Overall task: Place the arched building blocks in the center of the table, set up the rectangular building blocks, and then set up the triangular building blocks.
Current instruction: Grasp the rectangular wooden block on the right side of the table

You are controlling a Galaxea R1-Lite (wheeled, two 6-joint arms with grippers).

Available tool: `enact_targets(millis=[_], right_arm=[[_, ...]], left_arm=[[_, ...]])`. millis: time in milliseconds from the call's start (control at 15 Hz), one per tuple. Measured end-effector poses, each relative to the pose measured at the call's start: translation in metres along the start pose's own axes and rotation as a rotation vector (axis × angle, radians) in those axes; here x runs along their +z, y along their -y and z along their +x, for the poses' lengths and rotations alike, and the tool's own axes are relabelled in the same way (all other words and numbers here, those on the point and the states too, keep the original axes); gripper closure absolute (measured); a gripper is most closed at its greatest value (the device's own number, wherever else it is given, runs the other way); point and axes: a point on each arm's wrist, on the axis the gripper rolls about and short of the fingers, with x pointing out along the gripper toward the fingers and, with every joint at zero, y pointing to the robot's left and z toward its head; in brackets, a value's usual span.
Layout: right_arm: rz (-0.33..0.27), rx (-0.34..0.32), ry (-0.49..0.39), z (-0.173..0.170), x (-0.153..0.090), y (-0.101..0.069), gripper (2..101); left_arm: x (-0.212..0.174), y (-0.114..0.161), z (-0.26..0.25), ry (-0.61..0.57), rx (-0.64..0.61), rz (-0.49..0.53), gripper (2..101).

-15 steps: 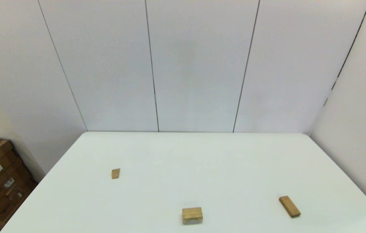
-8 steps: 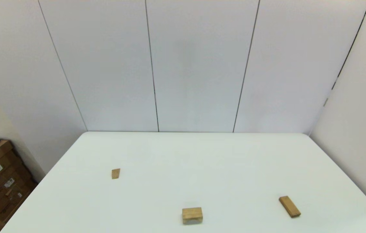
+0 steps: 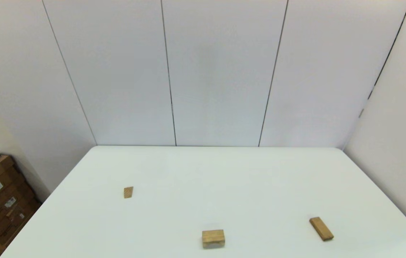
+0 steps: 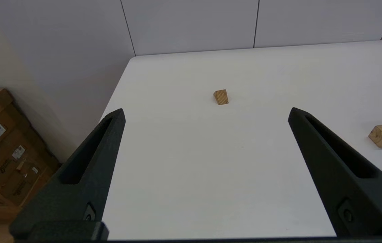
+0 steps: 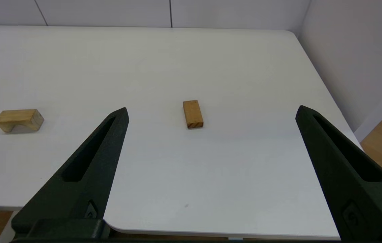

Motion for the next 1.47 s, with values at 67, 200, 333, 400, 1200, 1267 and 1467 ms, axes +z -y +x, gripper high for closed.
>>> enact_targets(millis=[67,200,333,400,1200,1267,1467], right_arm=[[0.000,0.000,0.000,0.000,0.000,0.000,4.3],[-0.001,0.001,0.000,0.000,0.000,0.000,4.3],[-0.004,0.000,-0.001,0.000,0.000,0.000,4.3],[-0.008,0.003,-0.003,-0.001,0.002,0.000,4.3],[-0.025,0.068,-0.893,0.174,0.060,-0.003,4.3],[-0.022,0.085,-0.958,0.197,0.054,-0.004,4.3],[-0.014,0.125,-1.064,0.258,0.033,-0.008,4.3]], left_arm=[[-0.001,0.000,0.000,-0.002,0.000,-0.004,5.4],[-0.001,0.000,0.000,-0.003,0.001,-0.011,5.4],[-0.001,0.000,0.000,-0.004,0.002,-0.013,5.4],[-0.001,0.000,0.000,-0.004,0.002,-0.013,5.4],[-0.001,0.000,0.000,-0.003,0.001,-0.017,5.4],[-0.001,0.000,0.000,-0.004,0.001,-0.017,5.4],[-0.001,0.000,0.000,-0.005,0.001,-0.017,5.4]])
